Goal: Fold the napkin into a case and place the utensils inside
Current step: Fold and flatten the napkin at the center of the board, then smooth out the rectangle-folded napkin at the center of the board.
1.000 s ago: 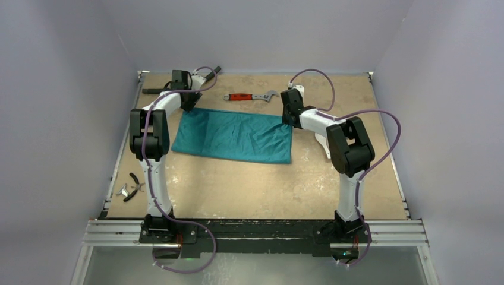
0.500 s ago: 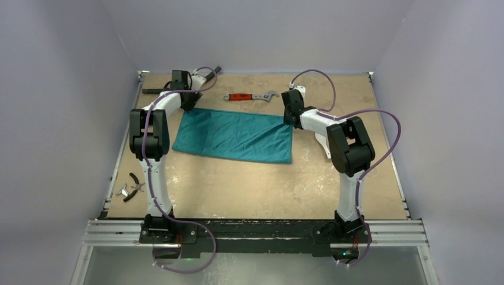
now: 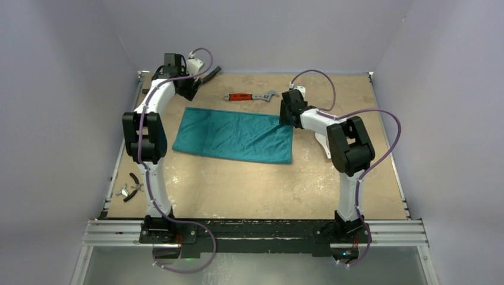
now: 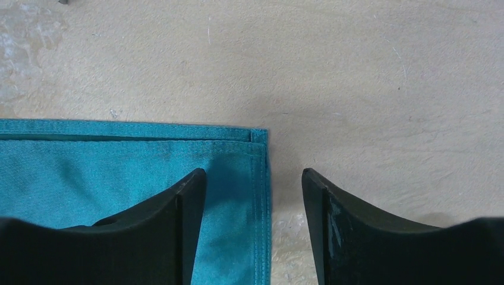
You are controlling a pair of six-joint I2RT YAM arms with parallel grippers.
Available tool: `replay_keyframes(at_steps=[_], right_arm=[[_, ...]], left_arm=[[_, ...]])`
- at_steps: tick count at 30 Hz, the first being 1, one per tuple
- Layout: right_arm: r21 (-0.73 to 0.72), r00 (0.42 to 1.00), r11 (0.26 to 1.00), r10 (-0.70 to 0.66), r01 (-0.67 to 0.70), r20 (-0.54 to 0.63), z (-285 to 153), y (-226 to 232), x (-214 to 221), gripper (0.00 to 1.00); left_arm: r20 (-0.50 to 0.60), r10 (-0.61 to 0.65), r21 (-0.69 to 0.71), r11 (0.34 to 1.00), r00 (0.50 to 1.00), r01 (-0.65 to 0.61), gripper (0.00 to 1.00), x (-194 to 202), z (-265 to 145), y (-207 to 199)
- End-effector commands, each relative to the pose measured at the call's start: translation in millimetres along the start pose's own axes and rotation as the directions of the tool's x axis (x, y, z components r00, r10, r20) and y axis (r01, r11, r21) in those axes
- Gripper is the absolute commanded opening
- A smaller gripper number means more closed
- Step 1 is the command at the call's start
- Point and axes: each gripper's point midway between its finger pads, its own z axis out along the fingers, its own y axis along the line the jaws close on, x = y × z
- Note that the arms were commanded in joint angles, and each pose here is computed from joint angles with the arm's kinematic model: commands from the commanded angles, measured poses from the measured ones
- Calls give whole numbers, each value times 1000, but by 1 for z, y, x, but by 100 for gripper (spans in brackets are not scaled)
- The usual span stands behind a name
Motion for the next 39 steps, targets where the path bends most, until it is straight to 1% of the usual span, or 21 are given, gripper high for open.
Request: replay_keyframes(at_steps=[1,3,5,6,7,10,11,12,14,17,19,21,24,26,28,29,30,32,34,37,39], right_arm=[[-4,994,999,47,-47,101,-34,0,-51,64],[-32,988,997,75,-72,133,-48,2,-63,62],[-146,987,986,99,-80,129,-63,20,-61,55],[-225,988,971,109,-83,107,-68,33,-54,52],[-316,993,945,107,-84,56,-74,49,-39,47],[-457,996,885,79,-91,-47,-80,77,-2,34],[-482,995,871,68,-95,-73,-81,81,9,31],[-500,994,860,57,-97,-96,-82,83,19,28],[-529,983,839,35,-126,-178,-85,84,46,23],[-476,971,867,41,-151,-234,-73,63,68,18],[-440,966,883,50,-161,-253,-64,50,80,18],[-418,960,893,53,-168,-273,-56,41,91,20],[-409,957,898,43,-163,-286,-48,32,97,30],[-427,962,893,24,-143,-271,-51,33,91,36],[-457,969,880,18,-133,-247,-61,36,79,51],[-478,971,870,9,-126,-238,-67,39,74,56],[-486,975,866,6,-116,-223,-70,40,68,59],[-508,980,854,10,-113,-201,-81,43,58,62],[-531,981,839,12,-117,-196,-95,45,53,64],[-571,975,809,11,-139,-221,-120,45,59,63],[-585,971,797,10,-151,-237,-131,43,68,60]], left_arm=[[45,-11,142,990,999,4,73,-15,-45,-25],[4,13,192,981,1000,-14,69,6,-42,-42],[-40,27,232,973,999,-17,66,29,-38,-59],[-61,27,239,971,998,-12,65,40,-34,-64],[-75,29,238,971,997,-10,65,49,-31,-67],[-110,35,215,977,993,-10,63,67,-22,-69],[-113,50,212,977,992,-25,61,70,-19,-69],[-117,57,205,978,991,-33,60,73,-16,-68],[-124,65,187,982,990,-41,58,76,-12,-65],[-141,67,163,986,988,-43,56,81,-6,-61],[-150,71,148,988,986,-49,55,87,-2,-60],[-161,74,148,988,984,-50,54,94,1,-63],[-175,75,160,986,982,-46,54,103,3,-68],[-176,73,164,985,982,-44,54,106,2,-70],[-174,72,166,985,982,-42,54,106,0,-72],[-171,70,165,985,983,-41,54,105,-1,-71],[-169,66,163,986,983,-38,54,104,-1,-71],[-154,55,156,987,987,-30,55,97,-5,-69],[-129,40,145,989,991,-21,59,86,-11,-65],[-84,20,134,991,996,-9,63,64,-25,-56],[-61,17,161,987,998,-7,65,53,-38,-58]])
